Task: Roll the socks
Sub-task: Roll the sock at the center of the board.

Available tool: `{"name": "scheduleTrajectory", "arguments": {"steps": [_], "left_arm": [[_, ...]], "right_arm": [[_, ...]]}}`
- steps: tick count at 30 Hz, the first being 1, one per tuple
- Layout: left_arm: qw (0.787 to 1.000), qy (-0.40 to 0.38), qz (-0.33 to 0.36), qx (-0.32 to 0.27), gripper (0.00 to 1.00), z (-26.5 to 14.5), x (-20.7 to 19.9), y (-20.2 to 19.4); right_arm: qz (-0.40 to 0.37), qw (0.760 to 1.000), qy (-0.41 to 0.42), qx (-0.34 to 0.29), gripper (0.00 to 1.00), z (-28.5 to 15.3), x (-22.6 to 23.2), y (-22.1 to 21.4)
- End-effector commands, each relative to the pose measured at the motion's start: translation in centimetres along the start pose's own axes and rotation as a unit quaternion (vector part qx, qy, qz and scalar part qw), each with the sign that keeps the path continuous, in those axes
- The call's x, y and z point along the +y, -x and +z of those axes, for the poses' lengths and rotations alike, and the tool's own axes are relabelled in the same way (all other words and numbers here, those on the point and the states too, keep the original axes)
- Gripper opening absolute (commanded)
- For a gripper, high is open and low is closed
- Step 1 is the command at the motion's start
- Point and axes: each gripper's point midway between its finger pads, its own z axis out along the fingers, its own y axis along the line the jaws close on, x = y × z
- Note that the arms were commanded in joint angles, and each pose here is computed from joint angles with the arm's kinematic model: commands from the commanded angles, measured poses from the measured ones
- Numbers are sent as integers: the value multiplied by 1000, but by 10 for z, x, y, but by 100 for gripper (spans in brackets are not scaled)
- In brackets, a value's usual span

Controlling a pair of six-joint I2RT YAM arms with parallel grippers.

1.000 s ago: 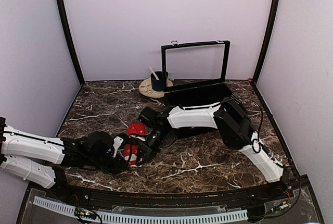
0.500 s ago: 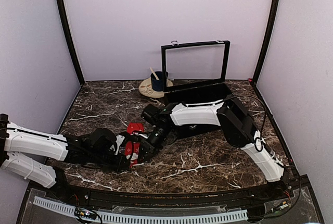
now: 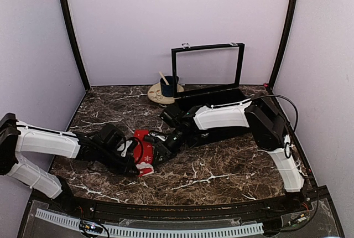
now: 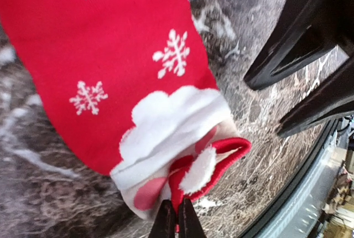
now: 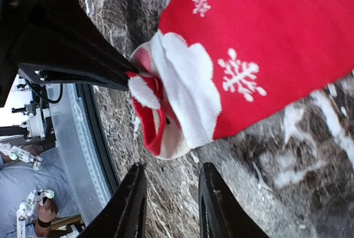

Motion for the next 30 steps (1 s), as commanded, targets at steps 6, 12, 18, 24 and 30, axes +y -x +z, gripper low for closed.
{"name": "scheduleTrajectory", "arguments": {"steps": [6,12,18,24,30], "left_arm": [[992,-46,-68,94,0,8,-10,-10],[988,-69,-101,89,0,-1,-8,8],[982,-90,-130,103,0,-7,-1,25],[974,-114,-147,131,0,-5,-1,25],[967,-133,-159,146,0,-8,1,23]], "right_arm": [[-75,988,-97,-98,30,-39,-3,8],[-150,962,-188,-130,30,-53,-3,-2],[-260,921,-263,-126,33,-41,18,-12],[-354,871,-320,-120,37,-20,35,-6],[-429,812,-379,-116,43,0,35,4]]}}
